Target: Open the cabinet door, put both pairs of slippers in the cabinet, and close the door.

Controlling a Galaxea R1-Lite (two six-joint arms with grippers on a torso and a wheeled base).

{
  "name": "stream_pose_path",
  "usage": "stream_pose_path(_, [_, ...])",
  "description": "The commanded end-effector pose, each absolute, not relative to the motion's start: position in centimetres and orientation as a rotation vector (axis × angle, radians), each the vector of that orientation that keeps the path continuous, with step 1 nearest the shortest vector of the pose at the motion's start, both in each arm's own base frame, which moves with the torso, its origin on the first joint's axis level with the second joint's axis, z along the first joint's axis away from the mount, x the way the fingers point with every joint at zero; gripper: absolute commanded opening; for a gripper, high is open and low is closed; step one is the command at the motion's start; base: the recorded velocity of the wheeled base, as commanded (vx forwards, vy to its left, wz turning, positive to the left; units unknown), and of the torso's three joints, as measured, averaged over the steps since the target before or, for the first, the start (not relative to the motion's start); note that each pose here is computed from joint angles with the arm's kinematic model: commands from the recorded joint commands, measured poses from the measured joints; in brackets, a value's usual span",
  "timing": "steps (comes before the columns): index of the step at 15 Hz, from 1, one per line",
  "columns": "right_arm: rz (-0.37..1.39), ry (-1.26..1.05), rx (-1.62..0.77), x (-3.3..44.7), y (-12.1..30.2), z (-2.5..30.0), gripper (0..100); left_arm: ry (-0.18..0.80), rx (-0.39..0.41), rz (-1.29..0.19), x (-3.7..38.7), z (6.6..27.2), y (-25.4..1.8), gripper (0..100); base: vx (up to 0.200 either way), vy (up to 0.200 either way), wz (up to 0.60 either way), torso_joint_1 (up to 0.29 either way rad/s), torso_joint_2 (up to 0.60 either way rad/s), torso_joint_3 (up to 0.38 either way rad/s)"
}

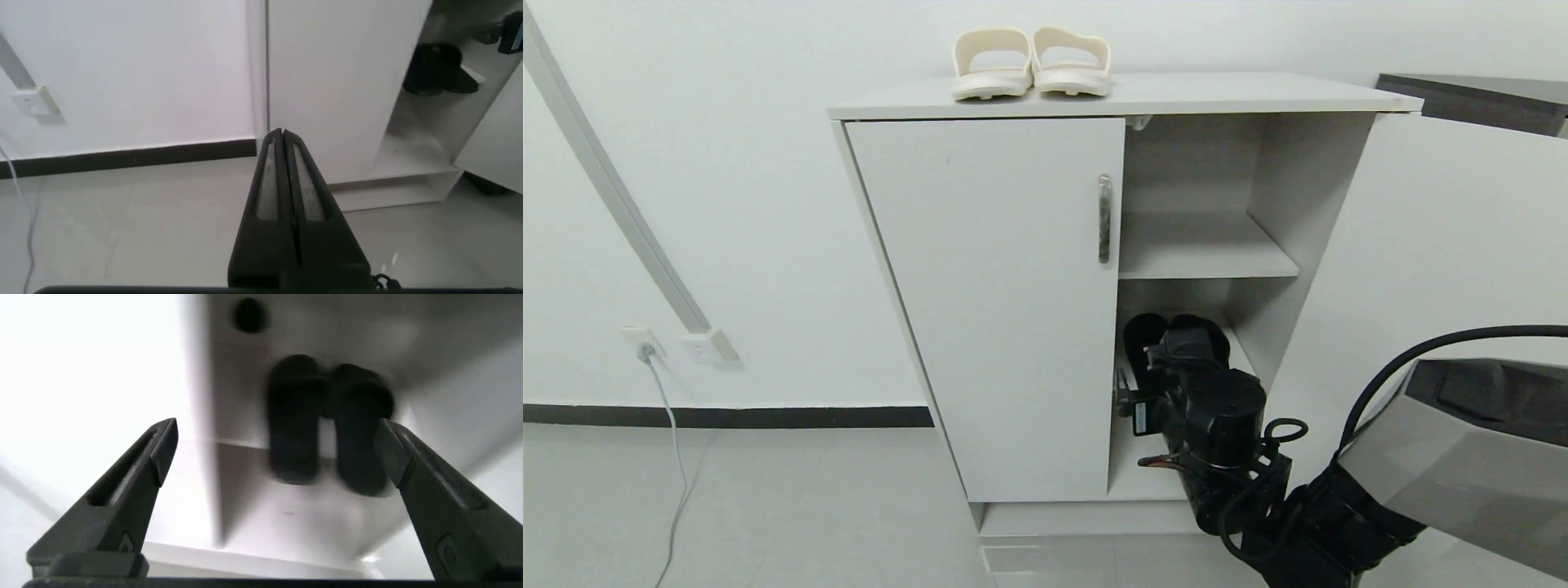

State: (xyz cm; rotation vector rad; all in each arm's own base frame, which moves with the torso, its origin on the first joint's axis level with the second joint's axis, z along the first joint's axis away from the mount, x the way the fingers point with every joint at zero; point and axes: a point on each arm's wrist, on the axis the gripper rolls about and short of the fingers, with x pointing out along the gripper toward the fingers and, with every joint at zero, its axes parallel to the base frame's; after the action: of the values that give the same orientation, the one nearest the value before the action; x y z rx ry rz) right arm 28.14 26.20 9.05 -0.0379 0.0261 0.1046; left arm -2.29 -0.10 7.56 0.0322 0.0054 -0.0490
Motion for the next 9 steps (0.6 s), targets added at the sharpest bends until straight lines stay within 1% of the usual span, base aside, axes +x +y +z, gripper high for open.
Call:
stream_pose_path(1, [0.103,0.03,-0.042,28.18,26.18,8.91,100,0.007,0.032,-0.049,-2.28,7.56,-0.1,0,0.0,0.2,0.0,0.002,0.01,0.007])
stream_pose_path(9, [0.101,0.027,-0.037,28.15,26.06,8.92,100,0.007,0.032,-0.049,-2.28,7.56,-0.1,0,0.0,0.2,0.0,0.005,0.0,0.001])
